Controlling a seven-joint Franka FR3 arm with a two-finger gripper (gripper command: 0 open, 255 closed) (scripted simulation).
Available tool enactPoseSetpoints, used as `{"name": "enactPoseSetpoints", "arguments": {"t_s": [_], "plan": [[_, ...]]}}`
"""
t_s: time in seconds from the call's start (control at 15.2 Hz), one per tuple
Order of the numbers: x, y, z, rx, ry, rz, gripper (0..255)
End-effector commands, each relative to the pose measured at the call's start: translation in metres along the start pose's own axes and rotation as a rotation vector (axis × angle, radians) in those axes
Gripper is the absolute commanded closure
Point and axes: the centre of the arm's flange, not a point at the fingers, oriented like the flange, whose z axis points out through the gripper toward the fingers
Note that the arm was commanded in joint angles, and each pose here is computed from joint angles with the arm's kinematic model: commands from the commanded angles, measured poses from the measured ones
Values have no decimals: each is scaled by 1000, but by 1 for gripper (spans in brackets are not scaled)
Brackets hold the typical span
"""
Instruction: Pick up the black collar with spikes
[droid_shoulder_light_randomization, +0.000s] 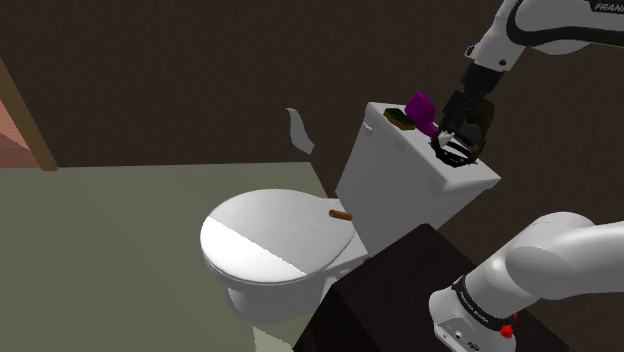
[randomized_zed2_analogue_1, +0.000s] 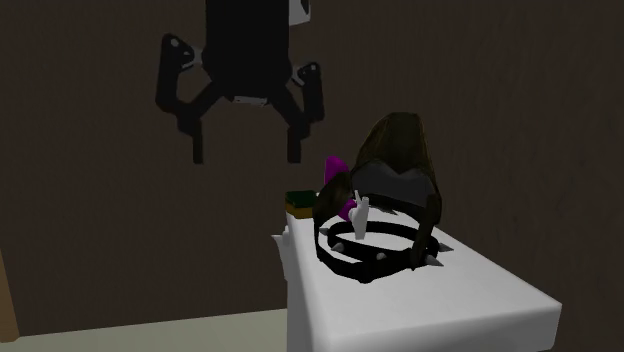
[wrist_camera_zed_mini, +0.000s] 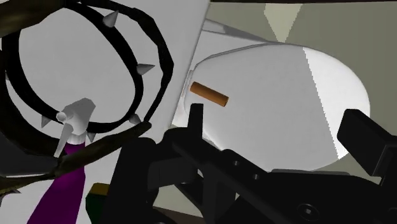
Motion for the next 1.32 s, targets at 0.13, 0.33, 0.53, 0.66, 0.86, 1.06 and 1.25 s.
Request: {"name": "enactPoseSetpoints", "arguments": {"t_s": [0.13,0.33,0.53,0.66,0.86,1.06,1.25], "plan": [[15,51,24,36,-13,59,0],[22,90,42,63,-23,103,0],[27,129,62,90,-33,147,0],[28,129,67,90,-34,148,0],[28,130,83,90,-34,148,0],[29,131,102,90,-34,148,0],[29,130,102,91,-33,148,255]]}}
